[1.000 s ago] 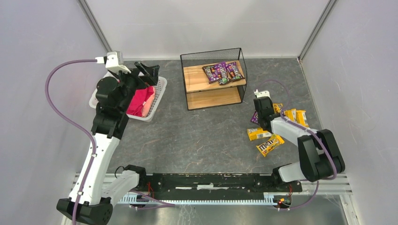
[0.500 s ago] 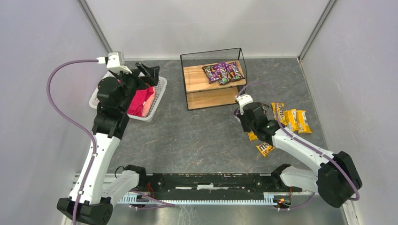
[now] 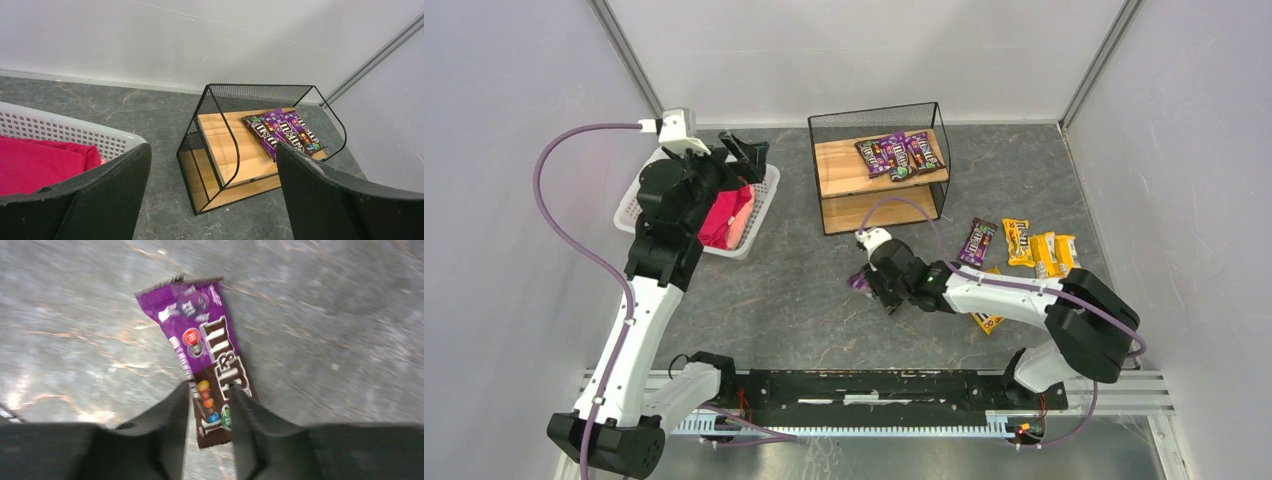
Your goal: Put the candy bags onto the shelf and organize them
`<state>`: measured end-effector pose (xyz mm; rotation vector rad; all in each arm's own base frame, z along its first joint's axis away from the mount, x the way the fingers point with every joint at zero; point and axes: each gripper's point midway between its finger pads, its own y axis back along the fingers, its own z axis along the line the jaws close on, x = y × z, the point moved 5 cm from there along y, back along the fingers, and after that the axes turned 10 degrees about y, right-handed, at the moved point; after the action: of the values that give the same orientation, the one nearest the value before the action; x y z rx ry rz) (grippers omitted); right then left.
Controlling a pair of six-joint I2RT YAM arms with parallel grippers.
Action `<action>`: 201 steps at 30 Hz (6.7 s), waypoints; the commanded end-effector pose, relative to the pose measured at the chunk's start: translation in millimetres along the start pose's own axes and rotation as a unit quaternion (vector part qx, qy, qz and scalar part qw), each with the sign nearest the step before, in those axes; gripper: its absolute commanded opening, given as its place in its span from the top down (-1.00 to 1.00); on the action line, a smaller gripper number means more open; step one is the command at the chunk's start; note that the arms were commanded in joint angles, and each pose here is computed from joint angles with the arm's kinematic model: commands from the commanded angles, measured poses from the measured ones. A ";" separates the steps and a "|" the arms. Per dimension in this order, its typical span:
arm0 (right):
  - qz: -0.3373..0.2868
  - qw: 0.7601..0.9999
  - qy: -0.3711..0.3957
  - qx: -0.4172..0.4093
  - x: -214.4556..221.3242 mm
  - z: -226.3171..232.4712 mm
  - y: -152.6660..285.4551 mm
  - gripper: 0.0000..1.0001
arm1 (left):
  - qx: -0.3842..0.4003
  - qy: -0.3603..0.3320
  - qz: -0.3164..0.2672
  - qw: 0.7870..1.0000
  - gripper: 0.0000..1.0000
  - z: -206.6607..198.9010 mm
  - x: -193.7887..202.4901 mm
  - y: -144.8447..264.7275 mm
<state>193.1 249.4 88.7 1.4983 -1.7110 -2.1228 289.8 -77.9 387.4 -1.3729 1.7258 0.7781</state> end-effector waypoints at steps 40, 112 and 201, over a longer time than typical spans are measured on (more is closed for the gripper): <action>-0.132 0.927 -0.307 -0.168 31.5 -3.8 3.2 -0.13 | 0.031 -0.002 0.001 1.000 -1.00 -7.4 -1.4 -4.3; -0.057 0.998 0.034 0.017 -20.5 51.1 -34.6 -0.03 | 0.035 0.004 0.006 0.999 -1.00 -7.2 2.3 -6.6; -0.190 0.913 -0.139 0.332 -279.5 -109.2 -22.3 -0.04 | 0.059 0.017 0.013 0.998 -1.00 -13.7 1.9 -4.7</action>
<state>424.3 332.5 232.4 1.8261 -2.6199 -2.0644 292.0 -88.8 382.7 -1.2763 1.7842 0.7288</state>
